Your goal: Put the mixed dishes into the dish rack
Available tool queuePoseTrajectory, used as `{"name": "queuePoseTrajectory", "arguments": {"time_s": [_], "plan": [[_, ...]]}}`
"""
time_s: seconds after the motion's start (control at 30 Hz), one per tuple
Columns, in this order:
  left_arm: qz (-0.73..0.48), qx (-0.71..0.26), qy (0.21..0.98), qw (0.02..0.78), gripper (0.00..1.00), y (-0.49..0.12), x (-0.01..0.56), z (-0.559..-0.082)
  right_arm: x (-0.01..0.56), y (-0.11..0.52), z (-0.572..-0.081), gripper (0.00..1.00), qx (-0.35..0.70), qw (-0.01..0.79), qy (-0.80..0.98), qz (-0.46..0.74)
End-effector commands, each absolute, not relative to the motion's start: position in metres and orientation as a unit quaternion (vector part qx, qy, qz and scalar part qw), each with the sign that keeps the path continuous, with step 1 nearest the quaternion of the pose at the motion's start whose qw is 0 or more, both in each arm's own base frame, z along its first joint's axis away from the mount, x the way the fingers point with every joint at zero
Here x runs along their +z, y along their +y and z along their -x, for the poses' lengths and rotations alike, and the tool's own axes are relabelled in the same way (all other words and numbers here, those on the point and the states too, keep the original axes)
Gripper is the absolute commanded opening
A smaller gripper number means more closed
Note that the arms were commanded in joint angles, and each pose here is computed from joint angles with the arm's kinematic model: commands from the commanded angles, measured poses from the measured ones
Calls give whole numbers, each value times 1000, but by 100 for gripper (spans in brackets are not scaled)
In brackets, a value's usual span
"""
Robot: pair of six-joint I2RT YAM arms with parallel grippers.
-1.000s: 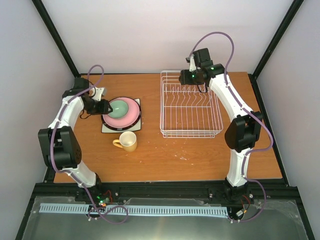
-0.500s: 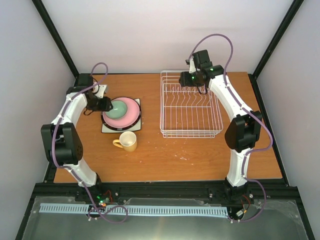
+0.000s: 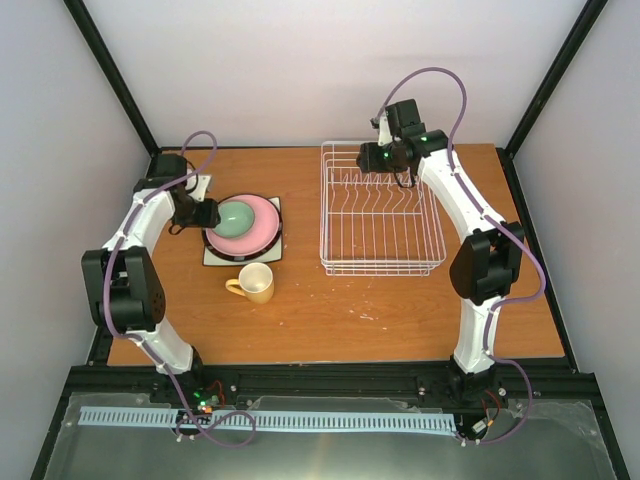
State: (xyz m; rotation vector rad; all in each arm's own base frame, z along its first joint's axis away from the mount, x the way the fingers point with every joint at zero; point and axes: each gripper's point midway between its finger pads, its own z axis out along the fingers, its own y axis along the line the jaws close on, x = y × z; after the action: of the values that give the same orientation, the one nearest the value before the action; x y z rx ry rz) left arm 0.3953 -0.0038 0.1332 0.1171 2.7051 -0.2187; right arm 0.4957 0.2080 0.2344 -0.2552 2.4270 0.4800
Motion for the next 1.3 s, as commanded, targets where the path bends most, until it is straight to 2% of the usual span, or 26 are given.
{"name": "queuePoseTrajectory", "arguments": {"time_s": [0.0,0.33,0.5,0.67,0.73,0.9,1.0,1.13,1.27], "plan": [[-41,-67,976,202,48,0,127,-397,245,207,-499,59,186,336,918,102],[-40,-116,973,198,43,-15,111,-408,244,200,-498,59,180,335,920,98],[-43,-121,973,191,32,-17,104,-410,245,199,-498,59,180,336,919,97],[-47,-131,974,180,8,-20,99,-410,244,199,-498,59,180,335,920,97],[-46,-133,973,181,2,-20,100,-410,243,198,-497,59,179,333,921,97],[-46,-143,968,199,1,-24,112,-414,241,200,-497,59,183,332,920,100],[-51,-156,962,220,1,-28,129,-420,243,201,-498,59,184,335,919,101],[-66,-186,938,285,1,-39,183,-440,249,202,-498,58,192,340,915,102],[-100,-287,880,365,1,-72,260,-460,262,206,-498,58,245,343,901,100]]}}
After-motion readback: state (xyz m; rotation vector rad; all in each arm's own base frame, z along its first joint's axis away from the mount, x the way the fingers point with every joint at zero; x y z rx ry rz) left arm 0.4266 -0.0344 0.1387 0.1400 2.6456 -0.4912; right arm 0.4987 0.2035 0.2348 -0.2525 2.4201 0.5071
